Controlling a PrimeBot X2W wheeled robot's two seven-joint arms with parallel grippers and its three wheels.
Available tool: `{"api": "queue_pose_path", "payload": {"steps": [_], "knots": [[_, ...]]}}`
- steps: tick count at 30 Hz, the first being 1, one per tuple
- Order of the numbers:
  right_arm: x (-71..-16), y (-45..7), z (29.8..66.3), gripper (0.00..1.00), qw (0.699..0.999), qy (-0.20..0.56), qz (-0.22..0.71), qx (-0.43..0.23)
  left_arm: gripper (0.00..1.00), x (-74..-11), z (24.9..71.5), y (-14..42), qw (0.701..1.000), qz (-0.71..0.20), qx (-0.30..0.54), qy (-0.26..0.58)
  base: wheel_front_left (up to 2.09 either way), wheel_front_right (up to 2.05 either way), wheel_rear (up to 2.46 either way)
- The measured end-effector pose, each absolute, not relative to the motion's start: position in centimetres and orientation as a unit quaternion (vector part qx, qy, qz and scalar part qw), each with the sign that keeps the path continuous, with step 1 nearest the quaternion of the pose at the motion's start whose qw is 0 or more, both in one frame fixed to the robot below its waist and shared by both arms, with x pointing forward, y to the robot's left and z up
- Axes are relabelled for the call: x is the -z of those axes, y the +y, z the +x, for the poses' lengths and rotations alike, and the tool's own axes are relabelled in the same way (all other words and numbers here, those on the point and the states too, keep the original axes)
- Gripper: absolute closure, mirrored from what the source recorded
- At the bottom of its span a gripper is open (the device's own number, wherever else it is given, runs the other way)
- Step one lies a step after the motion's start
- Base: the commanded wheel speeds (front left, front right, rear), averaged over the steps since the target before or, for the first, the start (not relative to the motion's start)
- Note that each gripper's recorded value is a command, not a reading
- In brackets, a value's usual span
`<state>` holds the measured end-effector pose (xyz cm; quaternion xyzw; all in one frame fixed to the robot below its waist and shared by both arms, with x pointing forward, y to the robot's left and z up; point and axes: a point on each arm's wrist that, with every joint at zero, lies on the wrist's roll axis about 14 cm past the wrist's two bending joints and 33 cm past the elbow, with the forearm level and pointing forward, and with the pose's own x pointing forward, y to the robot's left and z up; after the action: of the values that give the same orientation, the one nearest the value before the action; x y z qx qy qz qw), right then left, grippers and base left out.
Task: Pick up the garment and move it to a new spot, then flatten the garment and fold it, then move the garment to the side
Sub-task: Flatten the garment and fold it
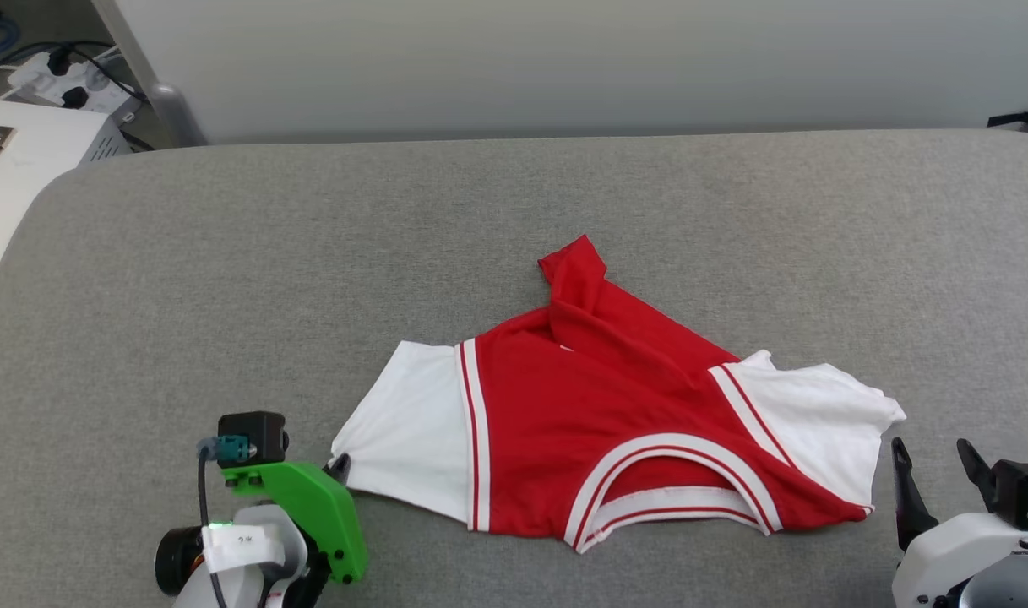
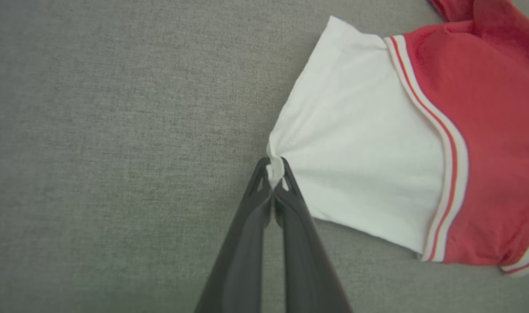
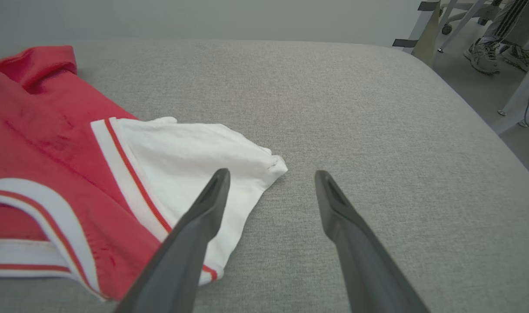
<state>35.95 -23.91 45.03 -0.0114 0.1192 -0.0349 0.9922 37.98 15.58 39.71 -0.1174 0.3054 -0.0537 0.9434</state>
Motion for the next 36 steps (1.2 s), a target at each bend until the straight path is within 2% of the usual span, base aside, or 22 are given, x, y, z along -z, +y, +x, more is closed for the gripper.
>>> {"api": "queue_pose_path", "payload": {"steps": [6,12,13,14,22,36], "knots": [[-43.3,-22.3,35.8,0.00,0.986,0.167,-0.006,0.014,1.00,-39.3,33.4,16.6,0.930,-0.123,0.052,0.343,0.00,0.00,0.00],[-43.1,-21.9,36.1,0.00,0.983,0.183,-0.013,0.005,1.00,-40.4,33.0,15.7,0.933,-0.133,0.065,0.328,0.00,0.00,0.00],[-43.2,-22.0,36.2,0.00,0.983,0.185,-0.017,0.003,0.40,-40.5,33.0,15.7,0.934,-0.132,0.066,0.324,0.00,0.00,0.00],[-43.3,-22.0,36.3,0.00,0.982,0.188,-0.021,0.000,0.00,-40.7,33.1,15.9,0.937,-0.131,0.063,0.317,0.00,0.00,0.00],[-43.4,-22.1,37.5,0.00,0.971,0.228,-0.060,-0.031,0.00,-42.4,33.6,16.9,0.955,-0.128,0.048,0.262,0.00,0.00,0.00],[-40.3,-22.2,41.0,0.00,0.913,0.388,-0.107,-0.071,0.00,-42.9,33.0,18.4,0.958,-0.135,0.022,0.252,0.00,0.00,0.00]]}}
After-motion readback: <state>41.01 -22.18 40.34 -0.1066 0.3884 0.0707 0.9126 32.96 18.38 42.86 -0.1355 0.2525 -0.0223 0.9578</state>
